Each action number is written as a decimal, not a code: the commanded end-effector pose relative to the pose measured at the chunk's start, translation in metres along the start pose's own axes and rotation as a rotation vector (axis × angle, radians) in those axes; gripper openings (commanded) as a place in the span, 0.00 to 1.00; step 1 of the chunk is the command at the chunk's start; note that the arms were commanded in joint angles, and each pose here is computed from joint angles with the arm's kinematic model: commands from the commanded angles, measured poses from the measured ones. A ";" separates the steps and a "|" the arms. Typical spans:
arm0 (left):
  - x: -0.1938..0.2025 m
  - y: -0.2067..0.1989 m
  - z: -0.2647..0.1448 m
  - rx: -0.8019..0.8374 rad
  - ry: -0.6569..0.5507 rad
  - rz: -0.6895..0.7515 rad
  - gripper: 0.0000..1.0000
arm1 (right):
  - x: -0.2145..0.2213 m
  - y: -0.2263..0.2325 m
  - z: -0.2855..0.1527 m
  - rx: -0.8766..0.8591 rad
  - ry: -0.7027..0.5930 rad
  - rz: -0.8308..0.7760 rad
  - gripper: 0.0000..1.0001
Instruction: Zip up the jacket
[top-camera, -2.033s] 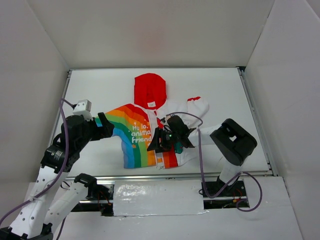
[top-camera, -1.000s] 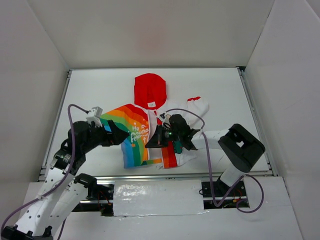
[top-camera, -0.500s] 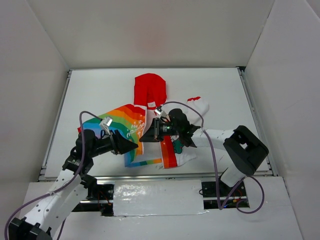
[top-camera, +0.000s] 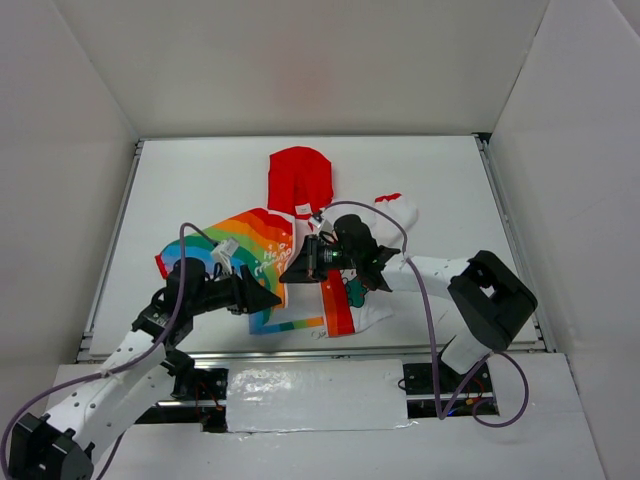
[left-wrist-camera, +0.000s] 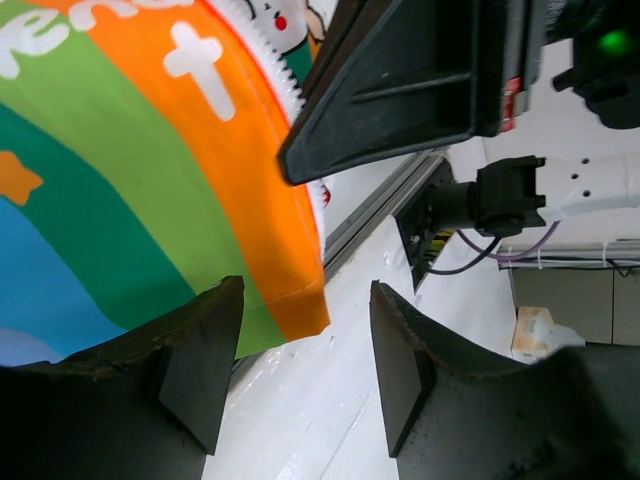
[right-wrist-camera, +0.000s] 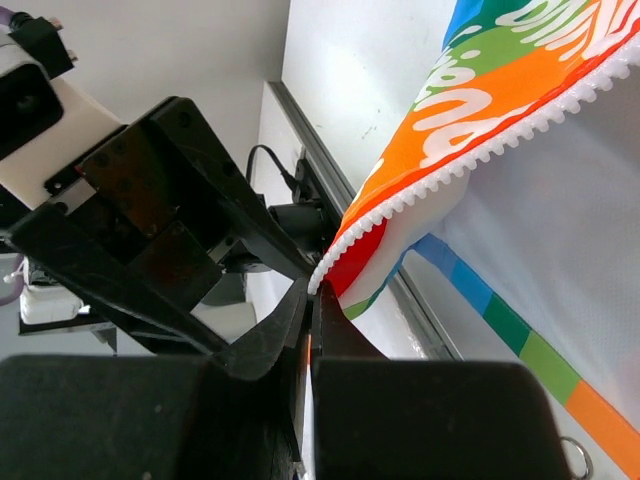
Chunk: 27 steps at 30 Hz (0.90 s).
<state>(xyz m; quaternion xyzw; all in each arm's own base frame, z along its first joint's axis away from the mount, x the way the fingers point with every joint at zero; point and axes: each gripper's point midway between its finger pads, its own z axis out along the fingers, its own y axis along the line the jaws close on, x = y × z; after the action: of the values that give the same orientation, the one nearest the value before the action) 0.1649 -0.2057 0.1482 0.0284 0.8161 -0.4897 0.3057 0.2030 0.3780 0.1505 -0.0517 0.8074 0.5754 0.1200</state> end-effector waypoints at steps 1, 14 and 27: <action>-0.008 -0.002 0.001 -0.019 -0.016 0.029 0.64 | -0.010 0.027 -0.001 -0.045 -0.023 -0.070 0.00; -0.004 -0.012 0.011 0.041 0.005 0.032 0.60 | -0.009 0.018 0.004 0.005 -0.023 -0.065 0.00; 0.004 -0.003 0.018 0.015 0.027 0.022 0.46 | -0.009 0.017 0.005 0.010 -0.025 -0.051 0.00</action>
<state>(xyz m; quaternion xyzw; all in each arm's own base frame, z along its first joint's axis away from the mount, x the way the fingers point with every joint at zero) 0.1645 -0.2188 0.1326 0.0388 0.8288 -0.4816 0.2822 0.2039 0.3796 0.1448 -0.0502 0.8224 0.5531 0.1234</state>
